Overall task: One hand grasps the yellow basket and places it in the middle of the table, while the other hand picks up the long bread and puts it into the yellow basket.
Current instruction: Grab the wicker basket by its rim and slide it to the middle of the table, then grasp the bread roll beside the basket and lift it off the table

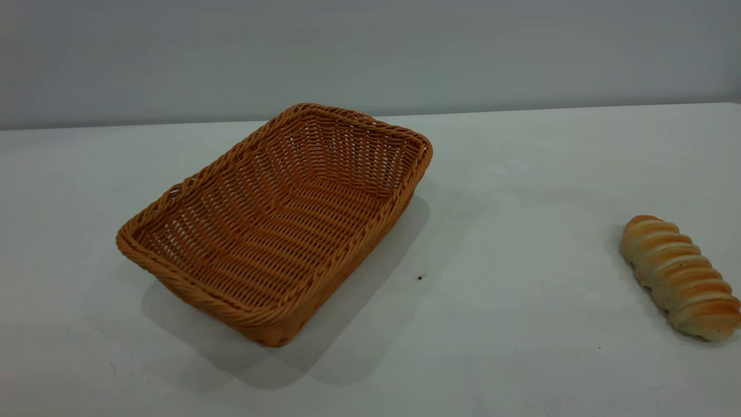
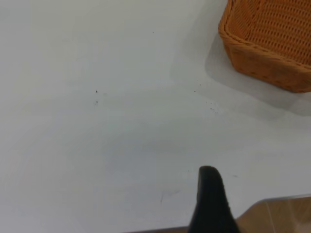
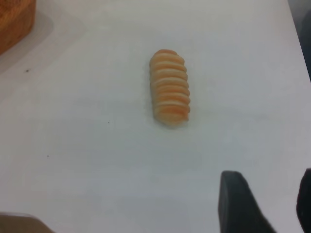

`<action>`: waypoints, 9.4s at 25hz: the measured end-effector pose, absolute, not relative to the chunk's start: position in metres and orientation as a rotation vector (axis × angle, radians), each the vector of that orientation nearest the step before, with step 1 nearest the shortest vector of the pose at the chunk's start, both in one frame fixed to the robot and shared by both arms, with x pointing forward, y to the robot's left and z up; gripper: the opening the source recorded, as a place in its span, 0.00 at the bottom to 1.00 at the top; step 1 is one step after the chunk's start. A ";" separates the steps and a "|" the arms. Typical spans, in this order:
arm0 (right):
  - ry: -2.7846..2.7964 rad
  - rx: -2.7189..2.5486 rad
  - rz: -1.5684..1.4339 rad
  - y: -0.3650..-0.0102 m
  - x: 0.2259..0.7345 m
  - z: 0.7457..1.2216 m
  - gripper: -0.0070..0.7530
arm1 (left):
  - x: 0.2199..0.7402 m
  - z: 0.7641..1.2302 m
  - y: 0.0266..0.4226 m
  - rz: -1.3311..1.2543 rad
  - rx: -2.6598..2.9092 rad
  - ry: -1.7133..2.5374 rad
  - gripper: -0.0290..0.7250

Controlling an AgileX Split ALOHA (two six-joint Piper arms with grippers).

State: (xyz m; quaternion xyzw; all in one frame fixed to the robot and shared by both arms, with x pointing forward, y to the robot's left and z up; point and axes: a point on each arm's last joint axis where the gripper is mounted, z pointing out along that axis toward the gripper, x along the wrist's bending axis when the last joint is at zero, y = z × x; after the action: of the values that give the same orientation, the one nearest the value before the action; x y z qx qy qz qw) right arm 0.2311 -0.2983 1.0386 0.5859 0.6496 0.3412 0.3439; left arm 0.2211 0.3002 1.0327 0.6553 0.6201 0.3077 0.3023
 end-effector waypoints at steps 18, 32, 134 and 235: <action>1.688 1.522 0.886 -0.298 0.231 1.039 0.45 | 0.221 1.033 0.300 0.816 1.737 1.644 0.80; 1.688 1.522 0.886 -0.298 0.231 1.039 0.45 | 0.221 1.033 0.300 0.816 1.737 1.644 0.80; 1.889 1.841 0.580 -0.282 0.397 1.085 0.45 | 0.557 0.874 0.215 -0.184 1.386 2.694 0.80; 2.250 1.986 0.036 -0.257 0.580 0.917 0.77 | 0.538 1.063 0.224 0.207 2.159 1.752 0.80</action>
State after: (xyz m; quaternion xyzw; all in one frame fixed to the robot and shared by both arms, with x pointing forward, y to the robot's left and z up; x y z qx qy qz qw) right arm 0.5797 -0.2573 0.9167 0.6601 0.7478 0.0118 0.0703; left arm 0.5382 0.2241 1.0626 0.7623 0.6187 0.0730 0.1756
